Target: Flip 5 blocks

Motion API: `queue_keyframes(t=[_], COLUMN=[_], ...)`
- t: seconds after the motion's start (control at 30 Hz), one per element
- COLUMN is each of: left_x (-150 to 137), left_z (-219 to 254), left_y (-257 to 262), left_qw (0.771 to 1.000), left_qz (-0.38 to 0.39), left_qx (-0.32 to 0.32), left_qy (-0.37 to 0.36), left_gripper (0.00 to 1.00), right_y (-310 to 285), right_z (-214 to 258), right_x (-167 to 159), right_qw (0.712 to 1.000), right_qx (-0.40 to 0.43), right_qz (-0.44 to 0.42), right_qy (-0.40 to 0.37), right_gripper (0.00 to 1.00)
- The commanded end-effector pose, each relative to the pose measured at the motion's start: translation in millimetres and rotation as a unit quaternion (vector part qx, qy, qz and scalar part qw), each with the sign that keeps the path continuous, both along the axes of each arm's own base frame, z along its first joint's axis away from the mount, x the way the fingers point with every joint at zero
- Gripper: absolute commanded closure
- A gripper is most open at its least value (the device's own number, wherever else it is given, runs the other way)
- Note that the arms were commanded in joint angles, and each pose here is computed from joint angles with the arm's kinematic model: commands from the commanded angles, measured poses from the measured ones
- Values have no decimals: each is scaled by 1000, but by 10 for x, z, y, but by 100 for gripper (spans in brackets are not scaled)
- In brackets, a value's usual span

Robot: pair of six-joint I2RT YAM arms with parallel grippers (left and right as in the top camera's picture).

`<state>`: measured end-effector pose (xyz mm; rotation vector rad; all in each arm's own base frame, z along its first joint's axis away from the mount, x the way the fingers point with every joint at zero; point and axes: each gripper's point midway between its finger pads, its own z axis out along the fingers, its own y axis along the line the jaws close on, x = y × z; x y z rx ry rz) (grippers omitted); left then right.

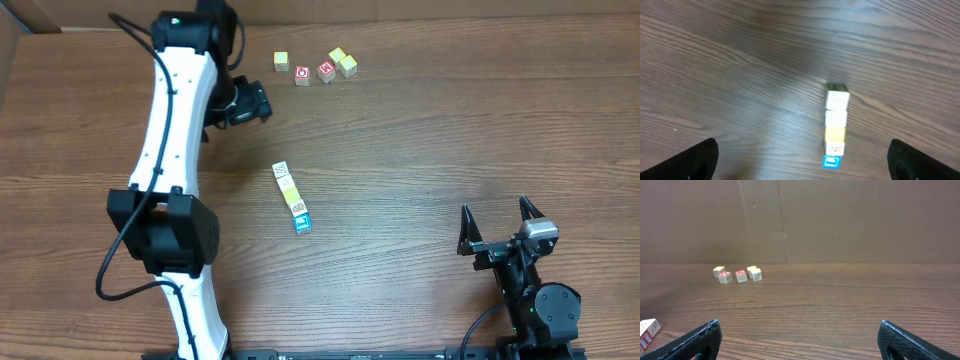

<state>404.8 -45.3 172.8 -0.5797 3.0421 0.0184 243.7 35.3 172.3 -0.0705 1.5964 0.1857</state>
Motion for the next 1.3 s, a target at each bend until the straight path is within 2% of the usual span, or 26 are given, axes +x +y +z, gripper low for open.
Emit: queue_keyframes(t=[0.0,0.3,0.57,0.67,0.77,0.9,1.1,1.13,1.27], left_x=[-134,-706,-1352,-1640,-2003,-2204,-2201,-2156,-1993], left_z=[502,1603,2420,2555,2495,2245,1718,1494,1093], left_y=[-229,-436,67,256,412,485,505,474,432], left_qw=[997,972,935,926,923,922,908,905,892], left_qz=[-38,-80,-33,-8,15,23,30,30,32], left_qx=[-5,-38,-24,-17,-8,5,5,-4,-17], left_qy=[-66,-217,-353,-378,-385,-385,-418,-424,-451], left_gripper=[1,1,0,0,0,0,0,0,0], right_y=[-9,-9,-9,-9,-9,-9,-9,-9,-9], right_z=[-22,-22,-22,-22,-23,-22,-22,-22,-22], right_x=[3,3,3,3,3,3,3,3,3], right_qw=[1000,1000,1000,1000,1000,1000,1000,1000,1000], right_qx=[-2,-2,-2,-2,-2,-2,-2,-2,-2], right_qz=[-2,-2,-2,-2,-2,-2,-2,-2,-2], right_qy=[-2,-2,-2,-2,-1,-2,-2,-2,-2], right_gripper=[0,0,0,0,0,0,0,0,0])
